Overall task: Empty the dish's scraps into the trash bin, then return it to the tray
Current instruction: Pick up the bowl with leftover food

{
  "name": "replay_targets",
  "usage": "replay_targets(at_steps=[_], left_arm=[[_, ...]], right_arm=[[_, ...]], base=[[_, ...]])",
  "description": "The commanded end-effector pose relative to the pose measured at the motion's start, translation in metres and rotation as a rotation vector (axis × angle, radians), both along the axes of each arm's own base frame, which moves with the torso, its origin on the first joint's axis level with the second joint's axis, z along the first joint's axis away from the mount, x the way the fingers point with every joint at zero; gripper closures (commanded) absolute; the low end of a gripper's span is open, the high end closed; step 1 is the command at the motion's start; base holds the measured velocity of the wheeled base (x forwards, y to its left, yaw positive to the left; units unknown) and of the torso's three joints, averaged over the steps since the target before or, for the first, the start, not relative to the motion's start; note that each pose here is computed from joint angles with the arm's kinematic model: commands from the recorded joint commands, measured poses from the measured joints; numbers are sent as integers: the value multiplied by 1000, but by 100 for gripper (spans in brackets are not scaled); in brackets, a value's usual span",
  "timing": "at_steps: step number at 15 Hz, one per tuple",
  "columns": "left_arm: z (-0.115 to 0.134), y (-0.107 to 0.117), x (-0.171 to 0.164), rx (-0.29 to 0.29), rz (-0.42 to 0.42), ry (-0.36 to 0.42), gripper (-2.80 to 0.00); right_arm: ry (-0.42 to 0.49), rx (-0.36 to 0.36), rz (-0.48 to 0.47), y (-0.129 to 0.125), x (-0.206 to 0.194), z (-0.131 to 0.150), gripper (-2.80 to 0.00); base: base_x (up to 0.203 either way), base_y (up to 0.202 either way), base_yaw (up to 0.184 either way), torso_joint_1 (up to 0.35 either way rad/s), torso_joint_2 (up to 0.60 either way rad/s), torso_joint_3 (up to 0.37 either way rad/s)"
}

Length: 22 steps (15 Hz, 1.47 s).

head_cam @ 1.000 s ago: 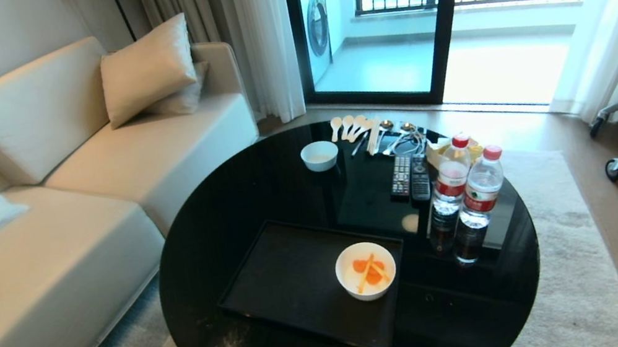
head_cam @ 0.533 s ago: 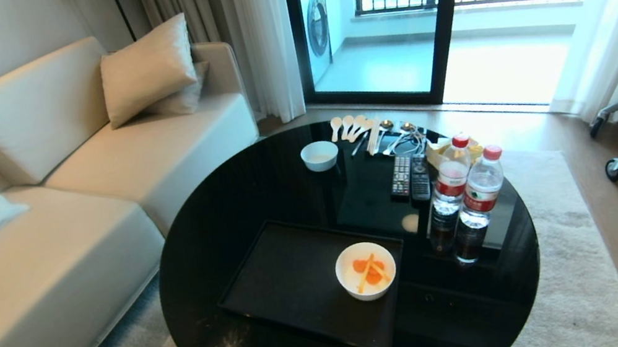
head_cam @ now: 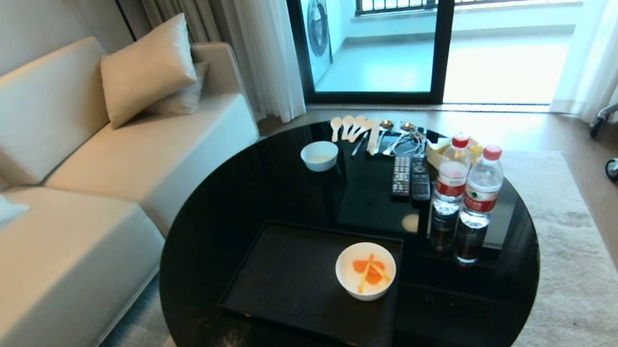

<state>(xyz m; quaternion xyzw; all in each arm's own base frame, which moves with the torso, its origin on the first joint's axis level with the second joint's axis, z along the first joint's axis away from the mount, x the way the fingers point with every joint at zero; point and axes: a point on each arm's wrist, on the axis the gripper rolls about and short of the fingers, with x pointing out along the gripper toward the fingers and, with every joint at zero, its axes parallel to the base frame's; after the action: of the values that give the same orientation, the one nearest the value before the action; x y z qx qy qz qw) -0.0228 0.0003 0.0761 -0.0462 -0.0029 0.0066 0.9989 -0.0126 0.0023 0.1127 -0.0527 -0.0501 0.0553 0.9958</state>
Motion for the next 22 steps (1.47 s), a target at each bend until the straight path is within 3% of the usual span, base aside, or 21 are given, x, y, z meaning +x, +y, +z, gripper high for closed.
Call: replay_targets(at_steps=[1,6,11,12,16,18,20,22], left_arm=[[0,0,0,-1,0,-1,0],[0,0,0,-1,0,-1,0],[0,0,0,-1,0,-1,0],[0,0,0,-1,0,-1,0],[0,0,0,-1,0,-1,0],[0,0,0,-1,0,-1,0],[0,0,0,-1,0,-1,0],[0,0,0,-1,0,-1,0]], right_arm=[[39,-33,42,1,25,28,0],[-48,-157,235,7,83,88,0],[-18,-194,466,21,153,123,0],[18,-189,516,28,166,123,0],[370,-139,692,57,183,95,0],[497,-144,747,71,190,91,0],[613,-156,772,84,207,83,0],[719,-193,727,100,231,73,0]], base=[[0,0,0,0,0,0],[0,0,0,0,0,0],[0,0,0,0,0,0],[0,0,0,0,0,0],[0,0,0,0,0,0],[0,0,0,0,0,0],[0,0,0,0,0,0],[0,0,0,0,0,0]])
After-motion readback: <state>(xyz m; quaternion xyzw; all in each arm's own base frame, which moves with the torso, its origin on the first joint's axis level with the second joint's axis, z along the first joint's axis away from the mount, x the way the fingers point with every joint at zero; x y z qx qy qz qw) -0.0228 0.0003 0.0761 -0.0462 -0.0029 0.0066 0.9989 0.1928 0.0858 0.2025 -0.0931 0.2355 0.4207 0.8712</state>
